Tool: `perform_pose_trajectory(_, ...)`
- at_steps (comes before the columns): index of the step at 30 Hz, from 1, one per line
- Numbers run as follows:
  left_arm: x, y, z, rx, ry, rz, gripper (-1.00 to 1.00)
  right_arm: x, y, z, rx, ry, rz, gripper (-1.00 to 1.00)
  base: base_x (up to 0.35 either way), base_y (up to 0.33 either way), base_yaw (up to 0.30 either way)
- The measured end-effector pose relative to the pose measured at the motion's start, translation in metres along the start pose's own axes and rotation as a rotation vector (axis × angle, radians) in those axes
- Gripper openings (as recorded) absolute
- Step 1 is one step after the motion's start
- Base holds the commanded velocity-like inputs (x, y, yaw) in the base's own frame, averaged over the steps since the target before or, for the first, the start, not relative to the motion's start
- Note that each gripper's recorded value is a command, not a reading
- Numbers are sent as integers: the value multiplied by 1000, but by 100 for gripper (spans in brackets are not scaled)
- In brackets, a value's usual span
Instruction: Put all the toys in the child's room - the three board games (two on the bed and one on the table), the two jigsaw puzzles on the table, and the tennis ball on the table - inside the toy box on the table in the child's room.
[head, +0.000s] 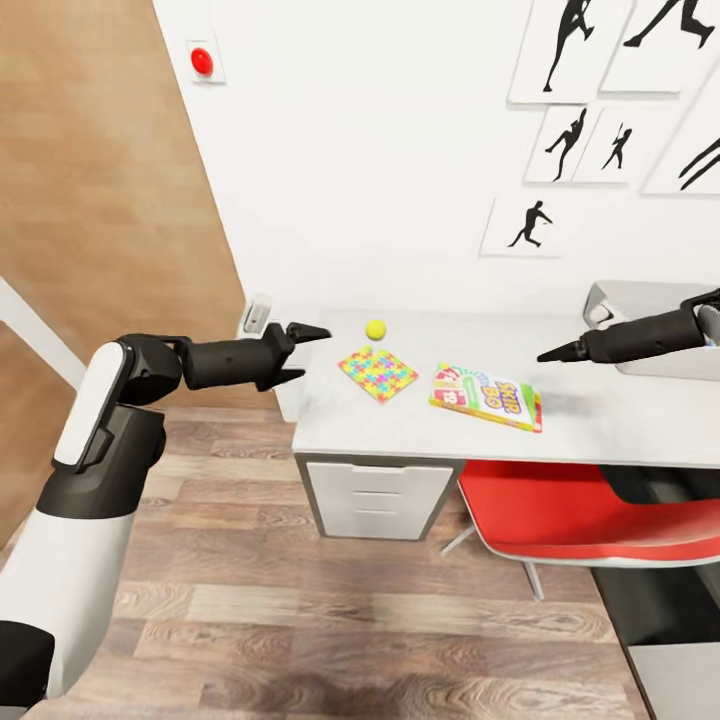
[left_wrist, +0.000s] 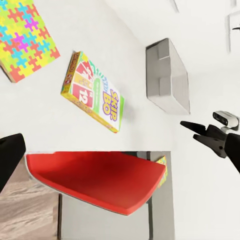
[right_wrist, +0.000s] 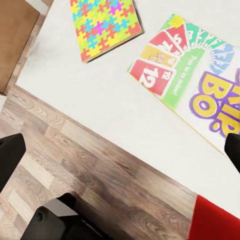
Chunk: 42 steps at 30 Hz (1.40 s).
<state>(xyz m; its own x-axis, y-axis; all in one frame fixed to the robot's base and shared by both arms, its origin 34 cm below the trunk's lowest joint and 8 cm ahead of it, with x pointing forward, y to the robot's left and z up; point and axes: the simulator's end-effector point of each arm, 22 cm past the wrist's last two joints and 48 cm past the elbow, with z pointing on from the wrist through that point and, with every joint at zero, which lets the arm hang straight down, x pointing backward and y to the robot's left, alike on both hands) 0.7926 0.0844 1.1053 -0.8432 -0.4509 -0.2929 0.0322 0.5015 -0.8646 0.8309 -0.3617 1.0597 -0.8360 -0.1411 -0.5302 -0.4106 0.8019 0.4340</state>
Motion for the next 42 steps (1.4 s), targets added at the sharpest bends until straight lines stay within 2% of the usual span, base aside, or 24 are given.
perform_pose_trajectory(6,11,23,-3,-36,7,-24,100,9,8,14,-22,21,2,100,74,9,5)
perform_pose_trajectory(13,12,50,-9,-90,-13,-37,100,20,15,29,-45,44,7,100,217,4,2)
perform_pose_trajectory(28,20,75,-14,-112,-23,-75,100,33,18,43,-59,65,14,100,302,51,0)
perform_pose_trajectory(42,25,90,-19,-122,-31,-109,100,48,17,54,-66,87,30,100,310,147,0)
